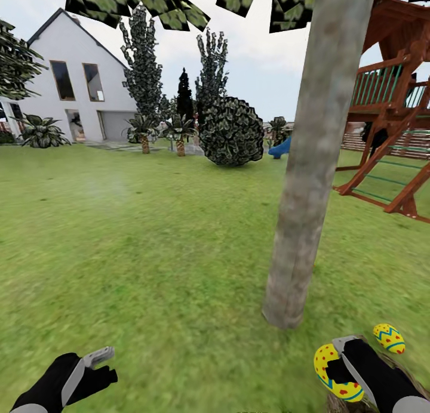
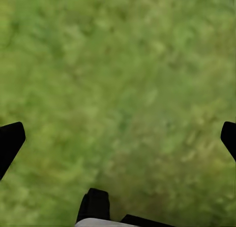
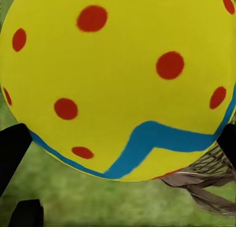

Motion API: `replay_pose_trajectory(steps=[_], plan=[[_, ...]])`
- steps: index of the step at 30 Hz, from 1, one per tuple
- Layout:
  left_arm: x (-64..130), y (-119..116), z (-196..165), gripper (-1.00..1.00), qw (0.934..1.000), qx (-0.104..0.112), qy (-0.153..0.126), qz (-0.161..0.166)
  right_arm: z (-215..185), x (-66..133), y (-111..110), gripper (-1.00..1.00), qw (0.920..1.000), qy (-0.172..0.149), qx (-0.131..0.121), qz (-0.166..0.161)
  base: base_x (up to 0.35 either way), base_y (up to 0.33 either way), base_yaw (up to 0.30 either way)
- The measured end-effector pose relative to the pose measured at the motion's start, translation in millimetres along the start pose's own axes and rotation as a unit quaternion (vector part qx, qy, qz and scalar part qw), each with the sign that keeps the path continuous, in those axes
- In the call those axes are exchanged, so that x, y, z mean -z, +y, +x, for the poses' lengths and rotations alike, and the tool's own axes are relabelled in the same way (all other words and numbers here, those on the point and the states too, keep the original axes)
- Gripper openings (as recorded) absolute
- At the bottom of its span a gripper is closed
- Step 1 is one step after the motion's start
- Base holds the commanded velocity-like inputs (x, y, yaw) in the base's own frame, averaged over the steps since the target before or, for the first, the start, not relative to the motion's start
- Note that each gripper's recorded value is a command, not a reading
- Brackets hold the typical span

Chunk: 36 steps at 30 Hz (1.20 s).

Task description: Take the three Easter eggs out of the wicker basket on the lawn in the garden, then place them on the lawn next to a single tree (choose any tree) so that all three eggs are next to the same tree and none are left in the basket.

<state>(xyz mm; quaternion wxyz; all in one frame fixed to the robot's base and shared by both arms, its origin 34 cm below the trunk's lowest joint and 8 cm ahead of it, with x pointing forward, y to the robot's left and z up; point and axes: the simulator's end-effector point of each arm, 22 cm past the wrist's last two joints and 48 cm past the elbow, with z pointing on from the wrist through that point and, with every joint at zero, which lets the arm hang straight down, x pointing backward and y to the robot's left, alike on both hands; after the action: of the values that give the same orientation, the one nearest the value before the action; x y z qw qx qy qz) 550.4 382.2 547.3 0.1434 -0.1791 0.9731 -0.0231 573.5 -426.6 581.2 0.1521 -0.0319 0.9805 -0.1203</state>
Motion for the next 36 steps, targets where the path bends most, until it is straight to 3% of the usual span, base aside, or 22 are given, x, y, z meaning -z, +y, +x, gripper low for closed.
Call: replay_pose_trajectory(steps=[8,23,36], plan=[[-0.2,0.0,0.5,1.0,1.0,0.0,0.001,0.0,0.0,0.0,0.5,-1.0,1.0,0.0,0.0,0.0,0.0,0.332,-0.273],[0.3,0.2,-0.8,1.0,1.0,0.0,-0.001,0.0,0.1,0.0,-1.0,-1.0,1.0,0.0,0.001,0.002,0.007,0.304,-0.012],[1.5,1.9,-2.4,1.0,1.0,0.003,-0.003,0.0,0.6,0.5,-1.1,-1.0,1.0,0.001,0.0,0.002,0.315,0.067,0.0]])
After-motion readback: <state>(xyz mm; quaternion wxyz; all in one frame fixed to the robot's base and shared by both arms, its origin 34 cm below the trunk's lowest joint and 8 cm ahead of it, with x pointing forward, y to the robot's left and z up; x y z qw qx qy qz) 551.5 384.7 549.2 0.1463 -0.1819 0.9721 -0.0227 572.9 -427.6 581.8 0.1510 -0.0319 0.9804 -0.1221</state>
